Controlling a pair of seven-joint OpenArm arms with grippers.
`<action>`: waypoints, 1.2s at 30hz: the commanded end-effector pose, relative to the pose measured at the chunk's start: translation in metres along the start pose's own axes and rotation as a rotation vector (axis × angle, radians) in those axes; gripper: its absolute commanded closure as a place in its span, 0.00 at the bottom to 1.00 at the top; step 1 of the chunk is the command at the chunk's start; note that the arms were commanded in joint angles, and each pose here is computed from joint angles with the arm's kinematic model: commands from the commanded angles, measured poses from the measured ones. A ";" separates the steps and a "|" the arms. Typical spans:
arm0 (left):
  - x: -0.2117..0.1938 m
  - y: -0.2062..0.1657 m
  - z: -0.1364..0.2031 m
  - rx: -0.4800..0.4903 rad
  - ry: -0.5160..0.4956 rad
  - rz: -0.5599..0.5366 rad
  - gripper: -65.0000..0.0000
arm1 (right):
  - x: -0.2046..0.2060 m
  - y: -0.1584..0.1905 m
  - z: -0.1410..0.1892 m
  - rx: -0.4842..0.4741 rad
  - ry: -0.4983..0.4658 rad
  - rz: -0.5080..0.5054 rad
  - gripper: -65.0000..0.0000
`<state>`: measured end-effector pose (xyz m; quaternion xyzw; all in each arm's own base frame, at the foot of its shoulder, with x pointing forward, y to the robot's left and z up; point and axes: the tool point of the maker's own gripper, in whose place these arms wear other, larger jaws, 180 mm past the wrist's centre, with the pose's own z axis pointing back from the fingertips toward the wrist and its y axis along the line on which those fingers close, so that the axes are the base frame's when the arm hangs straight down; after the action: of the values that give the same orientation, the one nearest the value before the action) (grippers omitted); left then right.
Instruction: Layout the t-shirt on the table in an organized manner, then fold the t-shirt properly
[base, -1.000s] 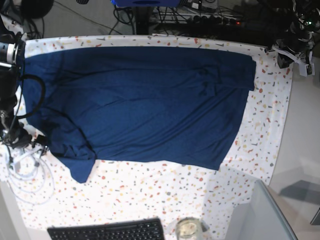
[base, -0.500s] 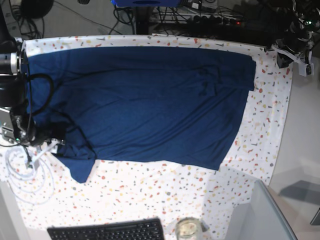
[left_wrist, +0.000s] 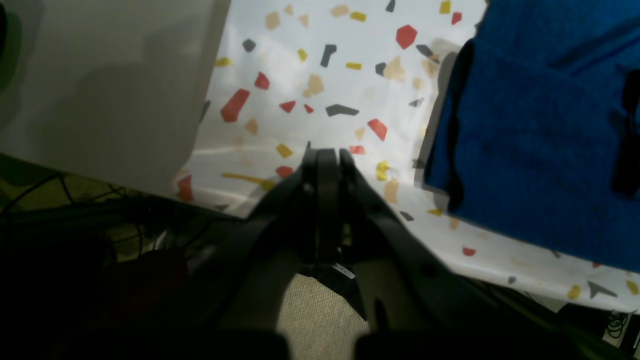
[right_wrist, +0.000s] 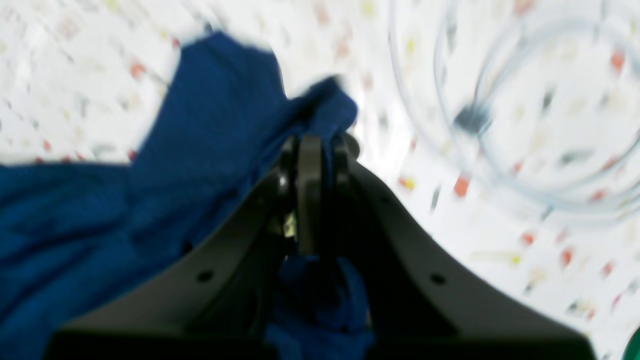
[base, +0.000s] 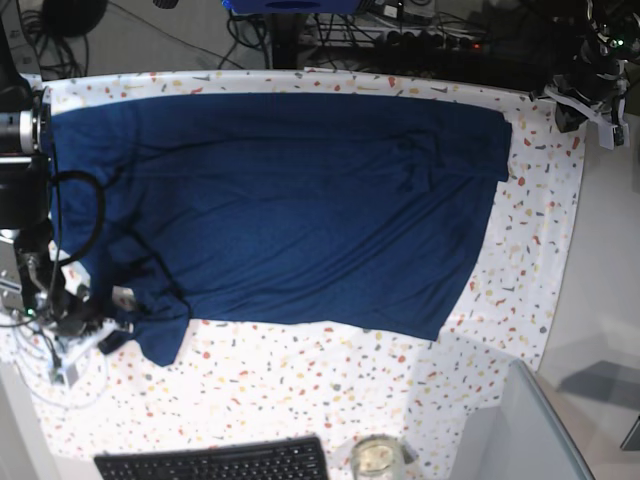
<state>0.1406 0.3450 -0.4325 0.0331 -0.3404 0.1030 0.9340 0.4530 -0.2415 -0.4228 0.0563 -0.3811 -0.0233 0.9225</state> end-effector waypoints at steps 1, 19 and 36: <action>0.011 0.005 0.003 0.008 -0.037 -0.012 1.00 | 0.039 -0.003 0.007 0.000 -0.093 0.008 1.00; 0.016 0.005 0.004 0.009 -0.047 -0.017 1.00 | 0.222 0.009 0.069 0.006 -0.442 0.087 1.00; 0.041 -0.002 0.012 0.010 -0.107 -0.061 1.00 | 0.233 -0.002 0.077 -0.017 -0.455 0.093 0.66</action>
<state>0.1588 0.3440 -0.4082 0.0458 -0.3719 0.0813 0.9236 0.5506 -0.2641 -0.2469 0.0262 -0.5401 0.0062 0.8412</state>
